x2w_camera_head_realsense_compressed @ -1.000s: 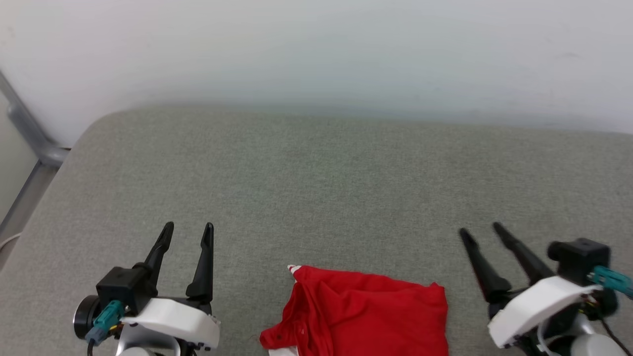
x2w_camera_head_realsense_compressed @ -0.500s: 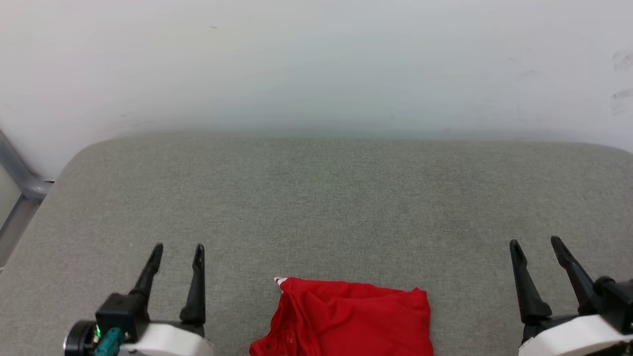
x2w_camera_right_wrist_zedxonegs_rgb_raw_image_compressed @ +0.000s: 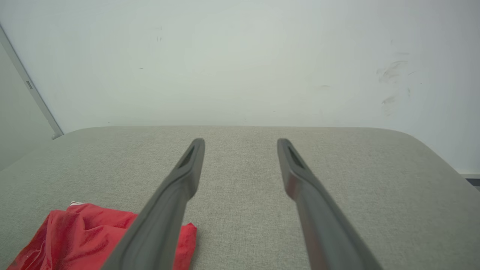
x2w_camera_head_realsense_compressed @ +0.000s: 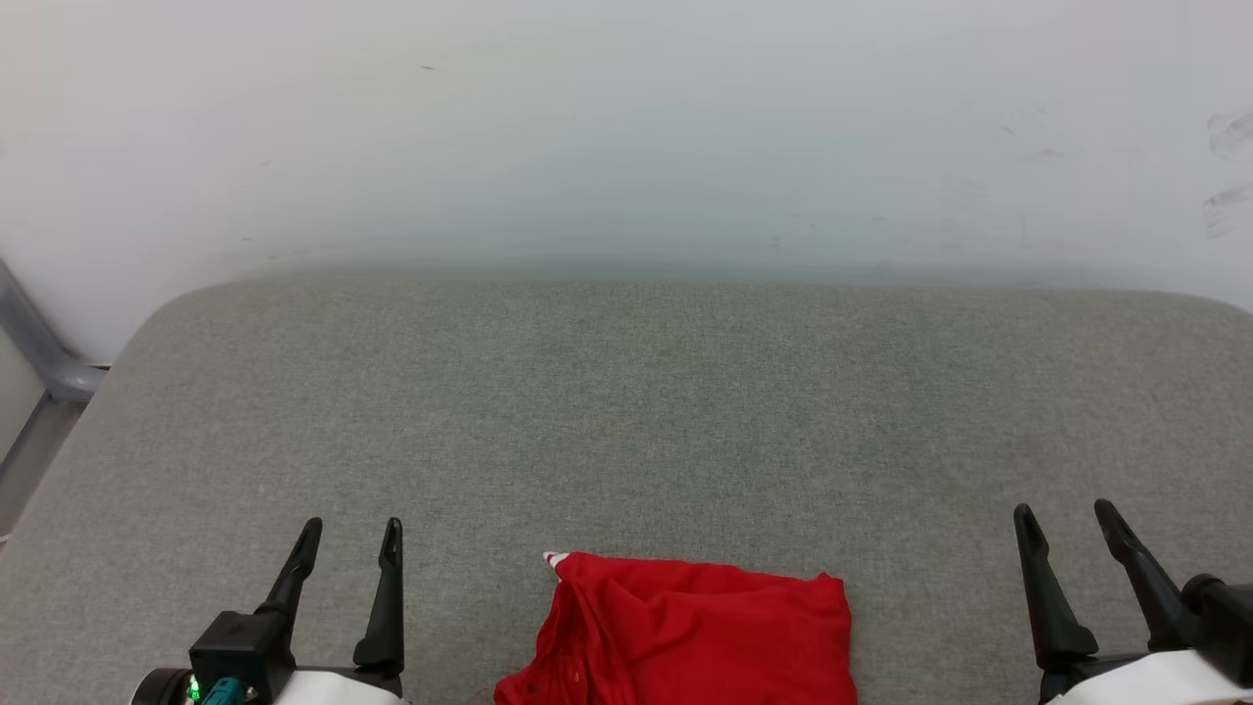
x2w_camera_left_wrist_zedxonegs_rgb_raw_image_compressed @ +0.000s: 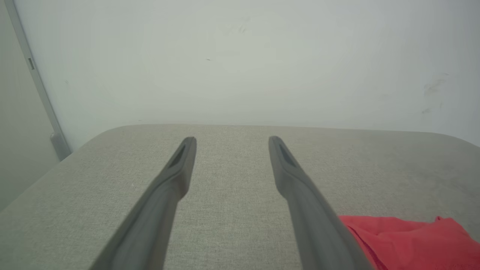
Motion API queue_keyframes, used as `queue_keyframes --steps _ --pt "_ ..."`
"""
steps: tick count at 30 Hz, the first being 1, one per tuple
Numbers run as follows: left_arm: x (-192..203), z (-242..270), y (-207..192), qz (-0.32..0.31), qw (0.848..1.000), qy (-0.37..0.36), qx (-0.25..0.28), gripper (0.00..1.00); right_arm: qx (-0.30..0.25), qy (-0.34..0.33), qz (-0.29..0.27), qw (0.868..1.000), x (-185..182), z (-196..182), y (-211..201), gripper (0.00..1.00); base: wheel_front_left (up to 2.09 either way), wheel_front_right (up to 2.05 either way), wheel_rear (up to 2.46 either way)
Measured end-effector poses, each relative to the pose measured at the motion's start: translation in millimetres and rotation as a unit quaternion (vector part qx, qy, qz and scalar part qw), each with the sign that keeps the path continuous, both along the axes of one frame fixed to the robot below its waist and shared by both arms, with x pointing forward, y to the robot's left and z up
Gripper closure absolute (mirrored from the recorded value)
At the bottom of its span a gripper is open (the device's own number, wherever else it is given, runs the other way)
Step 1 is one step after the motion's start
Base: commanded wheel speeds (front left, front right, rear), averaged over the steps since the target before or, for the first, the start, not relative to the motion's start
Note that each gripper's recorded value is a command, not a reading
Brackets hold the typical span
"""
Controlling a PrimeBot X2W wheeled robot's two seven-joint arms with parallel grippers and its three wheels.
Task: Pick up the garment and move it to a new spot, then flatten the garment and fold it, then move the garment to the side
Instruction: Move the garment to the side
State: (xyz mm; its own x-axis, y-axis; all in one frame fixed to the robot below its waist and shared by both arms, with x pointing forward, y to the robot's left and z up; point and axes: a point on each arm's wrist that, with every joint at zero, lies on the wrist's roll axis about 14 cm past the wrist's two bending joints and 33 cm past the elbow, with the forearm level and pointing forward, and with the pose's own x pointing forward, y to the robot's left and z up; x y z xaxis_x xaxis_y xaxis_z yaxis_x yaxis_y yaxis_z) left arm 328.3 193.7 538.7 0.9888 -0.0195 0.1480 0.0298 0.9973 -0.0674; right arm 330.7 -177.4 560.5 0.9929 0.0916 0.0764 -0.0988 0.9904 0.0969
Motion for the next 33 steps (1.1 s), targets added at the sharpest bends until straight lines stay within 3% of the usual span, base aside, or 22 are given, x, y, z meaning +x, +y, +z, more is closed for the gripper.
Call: queue_keyframes --steps 5,11,16,20,22,27,33 --pt "1.5 -2.1 0.9 -0.001 1.0 0.003 -0.002 0.0 0.023 0.027 0.0 0.999 -0.7 -10.0 -2.2 0.0 0.0 0.0 0.0" --pt "5.7 -1.5 4.1 0.002 1.0 0.002 -0.005 0.0 0.091 0.147 -0.023 0.985 -6.6 -59.9 -26.4 0.0 0.0 0.0 0.0" --pt "12.3 1.5 9.1 0.005 1.0 -0.001 -0.008 0.0 0.122 0.307 0.018 0.944 -22.0 -118.0 -15.8 0.0 0.0 0.0 0.0" --pt "20.7 3.9 12.5 0.008 1.0 -0.004 -0.012 0.0 0.145 0.386 0.075 0.908 -29.5 -142.9 15.1 0.0 0.0 0.0 0.0" --pt "26.5 4.8 14.0 0.009 1.0 -0.005 -0.013 0.0 0.164 0.412 0.107 0.89 -30.1 -150.6 36.0 0.0 0.0 0.0 0.0" --pt "39.5 0.4 17.1 0.012 1.0 0.001 -0.018 0.0 0.19 0.445 0.17 0.858 -21.3 -163.0 80.0 0.0 0.0 0.0 0.0" --pt "52.6 -11.5 24.4 0.025 0.999 0.016 -0.021 0.0 0.191 0.48 0.207 0.831 -9.7 -187.4 108.1 0.0 0.0 0.0 0.0"
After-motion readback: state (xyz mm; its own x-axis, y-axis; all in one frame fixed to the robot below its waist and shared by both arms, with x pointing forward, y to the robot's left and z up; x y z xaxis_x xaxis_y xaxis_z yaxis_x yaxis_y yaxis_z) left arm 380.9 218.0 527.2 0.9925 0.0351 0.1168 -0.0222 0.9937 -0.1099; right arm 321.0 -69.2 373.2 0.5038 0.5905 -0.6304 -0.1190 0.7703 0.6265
